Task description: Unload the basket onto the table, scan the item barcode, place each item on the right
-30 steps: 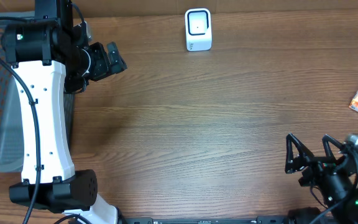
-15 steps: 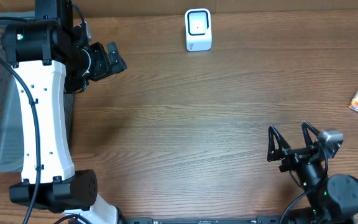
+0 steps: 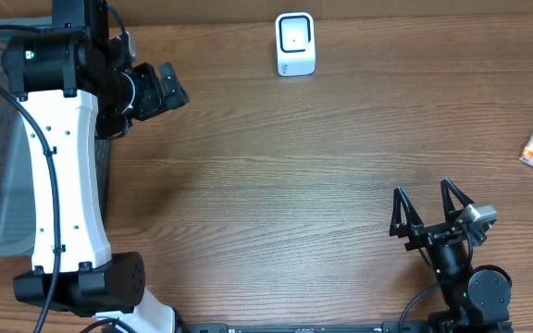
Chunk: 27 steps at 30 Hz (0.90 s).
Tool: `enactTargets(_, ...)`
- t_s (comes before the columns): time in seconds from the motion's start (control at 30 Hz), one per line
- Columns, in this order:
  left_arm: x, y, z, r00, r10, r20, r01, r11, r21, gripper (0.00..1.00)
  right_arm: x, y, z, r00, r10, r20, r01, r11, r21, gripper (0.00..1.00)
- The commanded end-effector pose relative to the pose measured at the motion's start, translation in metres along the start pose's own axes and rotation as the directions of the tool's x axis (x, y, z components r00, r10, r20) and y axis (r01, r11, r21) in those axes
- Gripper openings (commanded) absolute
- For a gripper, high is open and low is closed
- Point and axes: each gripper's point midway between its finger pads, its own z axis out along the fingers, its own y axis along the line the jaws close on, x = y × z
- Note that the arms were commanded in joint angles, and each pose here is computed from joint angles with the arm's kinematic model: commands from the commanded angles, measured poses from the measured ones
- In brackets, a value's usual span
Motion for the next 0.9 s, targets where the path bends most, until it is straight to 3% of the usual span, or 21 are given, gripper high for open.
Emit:
enactTargets(0.0, 0.0, -0.002, 0.004, 1.0, 0.019, -0.011, -0.019, 1.0, 0.001, 1.0, 0.002, -0.006, 0.0, 1.0, -0.005, 0.018, 0.004, 1.0, 0.023, 1.0)
enactTargets(0.17, 0.0, -0.002, 0.004, 1.0, 0.019, -0.011, -0.019, 1.0, 0.0, 0.99, 0.004, -0.01, 0.0, 1.0, -0.004, 0.01, 0.003, 0.999, 0.045, 1.0)
enactTargets(0.33, 0.0, -0.002, 0.004, 1.0, 0.019, -0.011, -0.019, 1.0, 0.0, 1.0, 0.031, -0.016, -0.002, 0.995, 0.011, -0.099, -0.005, 0.998, 0.07, 1.0)
enactTargets(0.87, 0.0, -0.002, 0.004, 1.0, 0.019, -0.011, -0.019, 1.0, 0.001, 1.0, 0.031, -0.017, -0.002, 0.995, 0.011, -0.099, -0.004, 0.998, 0.07, 1.0)
